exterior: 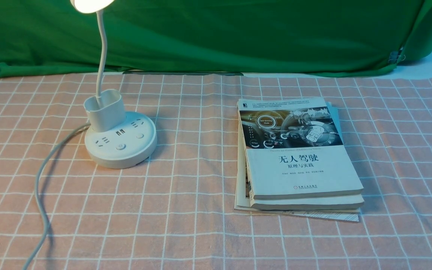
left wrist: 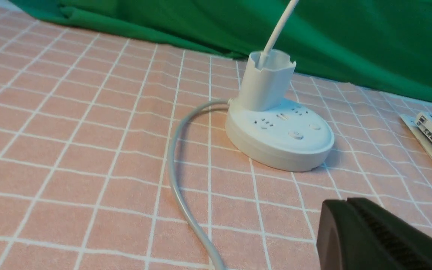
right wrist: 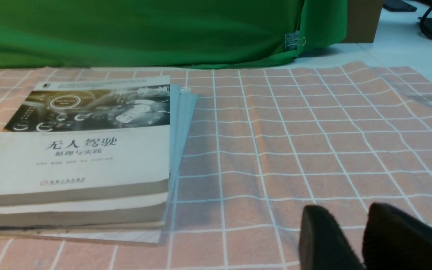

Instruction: Turn on the table lamp on the pink coffee tablecloth with your hand.

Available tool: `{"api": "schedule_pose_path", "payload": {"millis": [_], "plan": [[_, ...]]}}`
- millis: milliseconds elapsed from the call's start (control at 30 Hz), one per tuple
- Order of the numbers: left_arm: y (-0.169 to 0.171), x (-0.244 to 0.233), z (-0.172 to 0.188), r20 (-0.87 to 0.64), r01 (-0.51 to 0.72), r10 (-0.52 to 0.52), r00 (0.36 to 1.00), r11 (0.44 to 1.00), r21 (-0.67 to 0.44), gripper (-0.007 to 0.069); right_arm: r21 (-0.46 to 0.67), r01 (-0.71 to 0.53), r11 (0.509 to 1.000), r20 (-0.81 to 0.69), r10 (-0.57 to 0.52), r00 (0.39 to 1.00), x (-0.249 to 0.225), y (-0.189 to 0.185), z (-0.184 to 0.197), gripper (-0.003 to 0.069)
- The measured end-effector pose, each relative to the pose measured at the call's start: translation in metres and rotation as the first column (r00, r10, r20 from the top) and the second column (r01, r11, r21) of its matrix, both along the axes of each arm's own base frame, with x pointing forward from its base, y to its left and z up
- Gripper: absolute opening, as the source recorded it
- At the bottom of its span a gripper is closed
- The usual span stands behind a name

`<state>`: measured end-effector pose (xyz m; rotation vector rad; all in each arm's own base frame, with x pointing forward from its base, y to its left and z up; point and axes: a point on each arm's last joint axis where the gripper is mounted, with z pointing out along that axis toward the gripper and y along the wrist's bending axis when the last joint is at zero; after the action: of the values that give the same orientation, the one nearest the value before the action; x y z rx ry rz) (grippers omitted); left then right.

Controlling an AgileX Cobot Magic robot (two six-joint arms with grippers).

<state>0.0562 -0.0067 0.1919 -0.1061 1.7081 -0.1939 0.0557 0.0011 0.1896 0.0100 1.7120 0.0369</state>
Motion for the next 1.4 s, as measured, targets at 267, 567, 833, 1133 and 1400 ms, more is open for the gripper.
{"api": "schedule_pose_path", "payload": {"millis": [267, 567, 833, 1133, 1400], "plan": [[0.0018, -0.0007, -0.0008, -0.002, -0.009, 0.009, 1.0, 0.997, 0.081, 0.0021, 0.003, 0.0, 1.0, -0.001, 0.0, 1.0, 0.0, 0.0, -0.0001, 0.0241], [0.0017, -0.001, -0.0023, -0.013, 0.028, -0.027, 1.0, 0.989, 0.143, 0.0021, 0.004, 0.001, 1.0, -0.001, -0.001, 1.0, 0.0, 0.0, -0.0001, 0.0241], [0.0017, -0.0011, -0.0028, -0.019, 0.03, -0.028, 0.999, 0.989, 0.143, 0.0021, 0.004, 0.001, 1.0, -0.001, -0.001, 1.0, 0.0, 0.0, -0.0001, 0.0241], [0.0017, -0.0011, -0.0028, -0.018, 0.03, -0.028, 0.999, 0.989, 0.146, 0.0021, 0.004, 0.001, 1.0, 0.0, -0.001, 1.0, 0.0, 0.0, 0.0, 0.0241], [0.0018, -0.0011, -0.0028, -0.018, 0.03, -0.028, 0.999, 0.989, 0.147, 0.0021, 0.004, 0.001, 1.0, 0.0, -0.001, 1.0, 0.0, 0.0, 0.0, 0.0241]]}}
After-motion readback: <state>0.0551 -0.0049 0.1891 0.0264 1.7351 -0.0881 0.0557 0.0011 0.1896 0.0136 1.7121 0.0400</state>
